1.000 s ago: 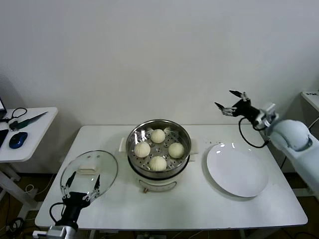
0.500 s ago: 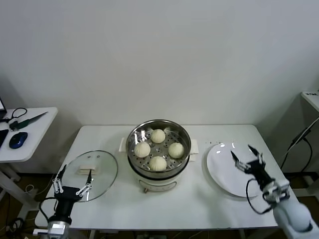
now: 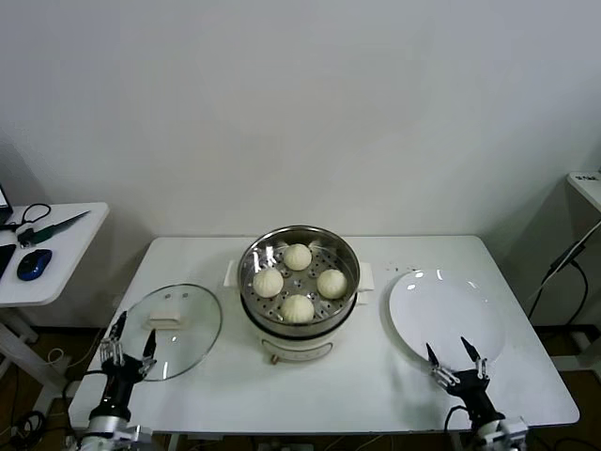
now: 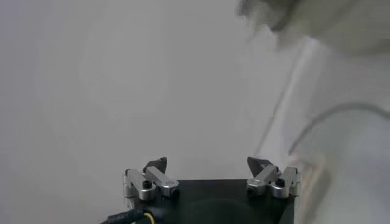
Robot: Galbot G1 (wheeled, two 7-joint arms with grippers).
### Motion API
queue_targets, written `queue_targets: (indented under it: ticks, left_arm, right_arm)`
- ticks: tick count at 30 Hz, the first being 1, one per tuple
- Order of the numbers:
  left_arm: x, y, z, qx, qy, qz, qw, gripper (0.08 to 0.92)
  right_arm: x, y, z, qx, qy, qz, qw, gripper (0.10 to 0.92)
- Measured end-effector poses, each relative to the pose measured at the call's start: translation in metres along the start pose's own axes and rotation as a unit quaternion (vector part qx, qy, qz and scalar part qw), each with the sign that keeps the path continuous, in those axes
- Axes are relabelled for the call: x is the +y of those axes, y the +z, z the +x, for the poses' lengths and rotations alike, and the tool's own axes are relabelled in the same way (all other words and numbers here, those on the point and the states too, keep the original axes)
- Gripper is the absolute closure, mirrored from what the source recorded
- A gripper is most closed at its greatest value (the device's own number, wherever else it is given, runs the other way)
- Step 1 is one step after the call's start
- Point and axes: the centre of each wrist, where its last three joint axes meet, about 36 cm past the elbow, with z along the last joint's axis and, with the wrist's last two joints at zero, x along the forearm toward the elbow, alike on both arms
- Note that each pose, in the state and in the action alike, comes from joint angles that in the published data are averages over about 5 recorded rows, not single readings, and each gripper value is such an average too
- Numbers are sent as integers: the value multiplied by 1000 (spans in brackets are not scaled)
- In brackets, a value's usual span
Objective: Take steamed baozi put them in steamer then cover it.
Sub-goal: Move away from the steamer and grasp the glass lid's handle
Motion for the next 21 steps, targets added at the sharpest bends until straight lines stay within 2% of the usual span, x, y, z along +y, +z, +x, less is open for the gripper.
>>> queue_targets:
  ticks: [10, 21]
  left_arm:
    - [-34, 17, -21, 18, 16, -114, 993, 177]
    - [-56, 23, -49, 13, 22, -164, 986, 177]
  right_arm:
    - [19, 13, 19, 0, 18, -5, 1000, 200]
    - [28, 16, 32, -2, 35, -9, 999, 200]
